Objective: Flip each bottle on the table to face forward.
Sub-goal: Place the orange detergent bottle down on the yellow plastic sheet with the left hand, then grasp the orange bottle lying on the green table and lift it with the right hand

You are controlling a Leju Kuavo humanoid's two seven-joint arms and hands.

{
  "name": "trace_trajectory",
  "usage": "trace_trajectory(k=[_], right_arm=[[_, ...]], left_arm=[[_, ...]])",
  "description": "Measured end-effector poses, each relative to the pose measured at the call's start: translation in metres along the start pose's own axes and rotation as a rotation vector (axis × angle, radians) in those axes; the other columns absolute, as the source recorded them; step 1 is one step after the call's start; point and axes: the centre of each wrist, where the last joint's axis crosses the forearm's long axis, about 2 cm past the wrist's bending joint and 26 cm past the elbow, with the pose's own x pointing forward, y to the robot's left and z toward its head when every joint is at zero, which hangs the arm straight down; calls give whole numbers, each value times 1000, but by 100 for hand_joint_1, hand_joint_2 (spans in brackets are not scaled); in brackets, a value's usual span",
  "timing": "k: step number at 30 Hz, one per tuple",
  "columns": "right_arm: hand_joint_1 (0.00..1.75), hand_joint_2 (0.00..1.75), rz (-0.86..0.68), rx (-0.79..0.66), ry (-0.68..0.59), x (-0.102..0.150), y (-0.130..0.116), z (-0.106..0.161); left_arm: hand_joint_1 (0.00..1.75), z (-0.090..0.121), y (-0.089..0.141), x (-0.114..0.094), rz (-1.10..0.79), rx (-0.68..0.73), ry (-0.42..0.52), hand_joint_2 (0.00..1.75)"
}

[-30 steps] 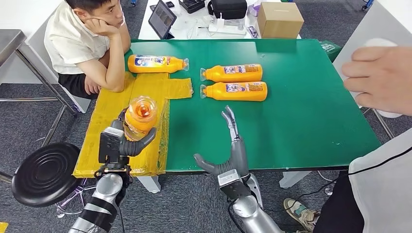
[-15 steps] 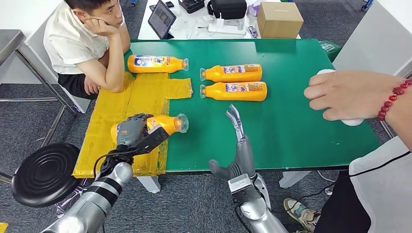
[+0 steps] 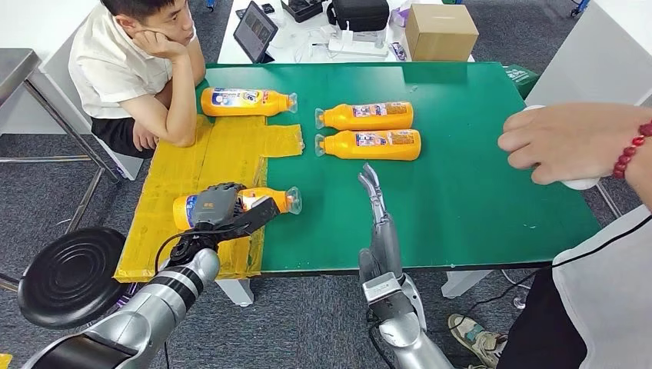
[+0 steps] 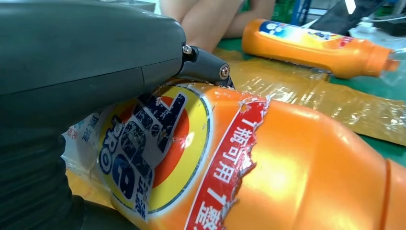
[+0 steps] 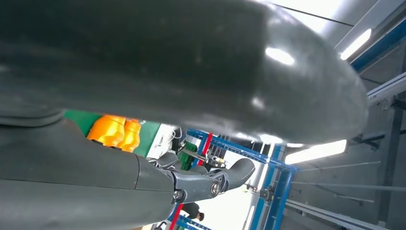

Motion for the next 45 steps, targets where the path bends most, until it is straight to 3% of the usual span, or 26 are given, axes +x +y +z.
trace_trajectory(k=[1,2,5,9,14,20,28,32,37,41,45], right_arm=[[0,0,-6,-1,2,0,0,0],[0,0,-11,-3,3,0,1,0],[0,0,-20,-8,6,1,2,-1],[0,0,-26,-14,11,1,3,0],[0,0,-30,-23,24,1,4,2],[0,0,-29,-31,45,1,6,10],[0,0,-17,-39,66,1,5,19],[0,0,-7,-49,81,1,3,25],[0,0,12,-75,89,2,0,29],[0,175,43,-92,96,2,-2,34],[0,175,104,-78,92,-1,-11,40]], left_arm=[[11,0,0,-1,-4,-10,9,175],[4,-1,-1,-2,-8,-22,15,175],[0,-1,-3,-4,-19,-64,25,175],[0,-1,-4,-5,-25,-120,28,0],[0,-3,-2,0,-55,-155,-18,0],[0,0,-8,24,-214,-171,-105,0],[0,6,-10,45,-254,-93,-204,0],[0,11,-5,55,-161,-35,-291,175],[0,28,11,55,81,145,-438,175],[0,46,30,41,269,293,-482,175],[0,71,35,31,668,310,-516,175]])
